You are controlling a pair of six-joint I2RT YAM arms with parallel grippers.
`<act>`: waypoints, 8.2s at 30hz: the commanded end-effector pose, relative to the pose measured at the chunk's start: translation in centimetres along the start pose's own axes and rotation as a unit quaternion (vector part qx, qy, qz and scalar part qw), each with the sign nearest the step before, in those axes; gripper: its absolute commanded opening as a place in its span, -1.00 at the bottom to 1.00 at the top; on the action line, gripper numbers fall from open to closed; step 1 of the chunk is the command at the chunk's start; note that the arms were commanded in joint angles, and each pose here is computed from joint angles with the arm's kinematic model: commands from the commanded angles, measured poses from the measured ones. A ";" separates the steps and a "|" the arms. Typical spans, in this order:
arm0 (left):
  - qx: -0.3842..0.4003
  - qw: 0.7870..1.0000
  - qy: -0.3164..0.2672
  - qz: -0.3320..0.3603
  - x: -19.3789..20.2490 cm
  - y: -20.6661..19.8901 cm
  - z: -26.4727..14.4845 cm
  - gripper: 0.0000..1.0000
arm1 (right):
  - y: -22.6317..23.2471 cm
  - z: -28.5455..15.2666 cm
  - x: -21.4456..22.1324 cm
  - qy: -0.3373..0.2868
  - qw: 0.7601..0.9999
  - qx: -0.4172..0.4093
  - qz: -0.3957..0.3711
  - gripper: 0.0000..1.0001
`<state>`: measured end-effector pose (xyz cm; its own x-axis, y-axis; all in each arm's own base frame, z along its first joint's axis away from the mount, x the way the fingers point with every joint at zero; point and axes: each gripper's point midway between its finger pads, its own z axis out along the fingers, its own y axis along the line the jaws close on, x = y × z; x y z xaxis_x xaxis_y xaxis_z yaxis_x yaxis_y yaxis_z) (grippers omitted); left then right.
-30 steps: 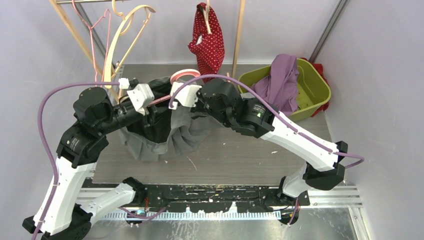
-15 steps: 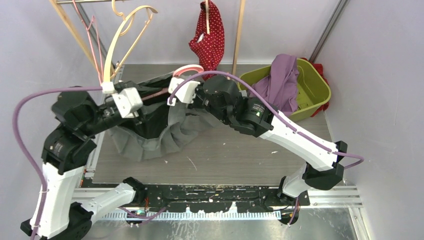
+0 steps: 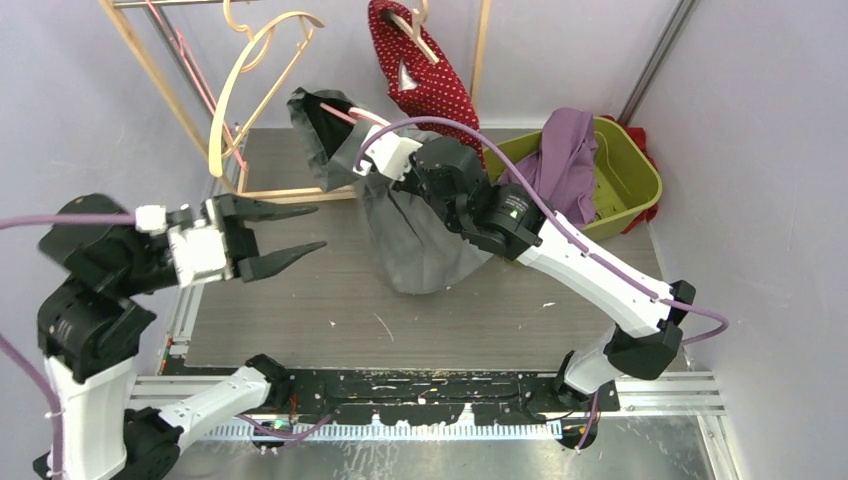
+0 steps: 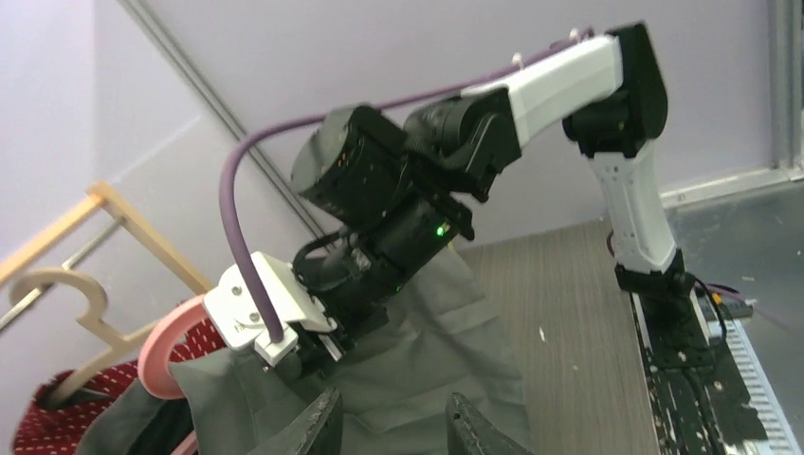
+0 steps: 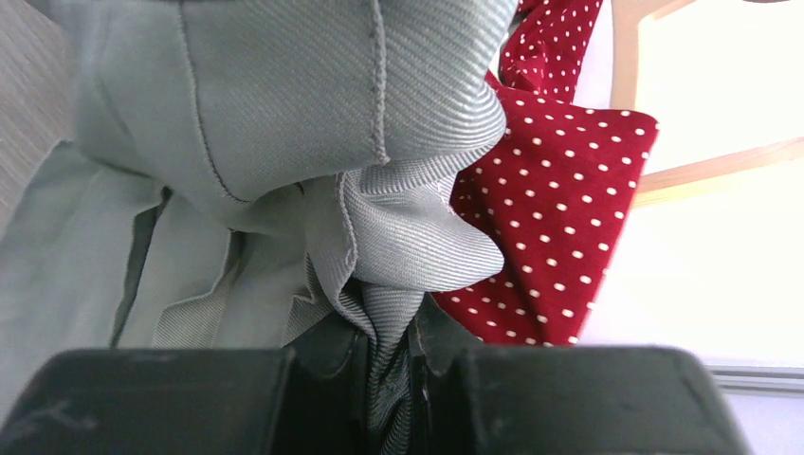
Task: Remove the skirt from the hanger
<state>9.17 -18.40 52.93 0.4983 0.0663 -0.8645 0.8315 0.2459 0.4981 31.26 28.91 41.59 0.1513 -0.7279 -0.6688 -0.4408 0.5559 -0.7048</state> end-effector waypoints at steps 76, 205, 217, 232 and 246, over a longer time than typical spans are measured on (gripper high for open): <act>0.088 0.968 0.129 -0.194 17.0 0.0 9.1 -0.95 | 0.9 -13.3 -1.6 -0.094 0.974 -0.204 0.026 -0.99; -0.277 0.914 0.245 -0.166 18.8 7.6 0.1 -1.00 | -8.2 -4.2 -9.8 -0.160 0.967 0.079 0.183 -0.99; -0.300 0.913 0.233 -0.151 17.7 7.5 -1.4 -1.00 | -11.3 -4.2 -7.8 -0.147 0.967 0.116 0.172 -0.99; -0.421 0.899 0.029 -0.115 17.0 18.3 6.2 -1.00 | -9.8 -5.0 -11.5 -0.211 0.946 0.039 0.241 -0.99; -0.463 0.863 -0.133 -0.151 9.4 21.9 5.9 -1.00 | -6.3 -3.0 -10.9 -0.189 0.955 0.002 0.230 -0.99</act>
<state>37.15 -21.14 45.26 0.2132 -0.0846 -0.9733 0.4468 0.8944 0.0201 30.73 31.69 52.35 0.2180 -0.2865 -0.9329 -0.5112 0.7807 -0.3593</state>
